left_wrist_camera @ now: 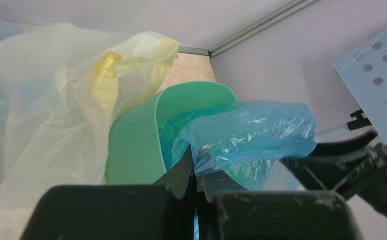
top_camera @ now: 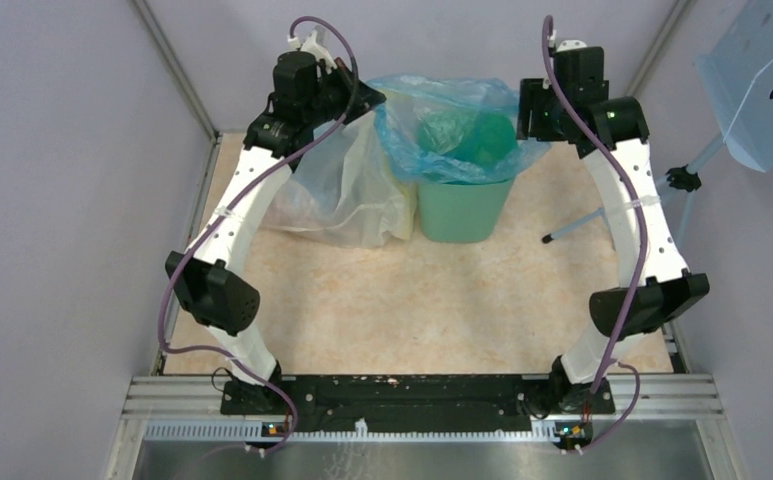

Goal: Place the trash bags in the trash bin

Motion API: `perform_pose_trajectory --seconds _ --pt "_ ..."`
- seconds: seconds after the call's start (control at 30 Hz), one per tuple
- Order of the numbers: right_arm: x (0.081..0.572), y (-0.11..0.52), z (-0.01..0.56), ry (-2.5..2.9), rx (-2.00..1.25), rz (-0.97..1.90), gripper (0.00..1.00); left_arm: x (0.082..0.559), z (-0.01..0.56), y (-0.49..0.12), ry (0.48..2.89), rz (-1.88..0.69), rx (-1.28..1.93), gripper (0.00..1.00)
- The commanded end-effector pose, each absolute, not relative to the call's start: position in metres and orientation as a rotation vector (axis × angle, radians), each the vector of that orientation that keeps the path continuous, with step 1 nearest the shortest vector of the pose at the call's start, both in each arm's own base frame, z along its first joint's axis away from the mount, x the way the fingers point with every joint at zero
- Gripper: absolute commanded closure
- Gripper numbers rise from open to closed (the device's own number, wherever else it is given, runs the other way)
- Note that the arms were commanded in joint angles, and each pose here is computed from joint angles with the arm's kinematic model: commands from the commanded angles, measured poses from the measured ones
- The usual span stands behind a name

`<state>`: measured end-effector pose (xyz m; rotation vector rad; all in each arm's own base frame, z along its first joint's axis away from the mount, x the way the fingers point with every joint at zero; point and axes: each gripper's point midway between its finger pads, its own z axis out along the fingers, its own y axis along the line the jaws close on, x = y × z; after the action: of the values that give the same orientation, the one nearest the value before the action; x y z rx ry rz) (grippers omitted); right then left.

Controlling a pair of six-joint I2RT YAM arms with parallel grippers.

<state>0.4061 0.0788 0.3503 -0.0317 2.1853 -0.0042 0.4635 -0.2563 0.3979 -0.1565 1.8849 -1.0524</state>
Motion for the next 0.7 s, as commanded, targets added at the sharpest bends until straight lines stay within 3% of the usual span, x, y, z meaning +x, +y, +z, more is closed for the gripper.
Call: perform_pose_trajectory --seconds 0.0,0.23,0.43,0.6,0.67 --pt "0.37 0.099 0.408 1.956 -0.112 0.063 0.3 0.462 0.422 -0.283 1.824 -1.172 -0.104 1.0" --pt "0.353 0.12 0.41 1.897 -0.063 0.068 0.29 0.468 0.418 -0.296 1.821 -1.194 -0.135 1.0" --pt "0.348 0.081 0.432 1.813 0.127 -0.101 0.24 0.472 0.417 -0.296 1.816 -1.196 -0.157 1.0" --pt "0.332 0.128 0.444 1.809 -0.044 0.205 0.44 0.471 0.42 -0.295 1.804 -1.19 -0.152 1.0" --pt "0.325 0.154 0.437 1.819 -0.073 0.339 0.46 0.471 0.421 -0.296 1.803 -1.196 -0.146 1.0"
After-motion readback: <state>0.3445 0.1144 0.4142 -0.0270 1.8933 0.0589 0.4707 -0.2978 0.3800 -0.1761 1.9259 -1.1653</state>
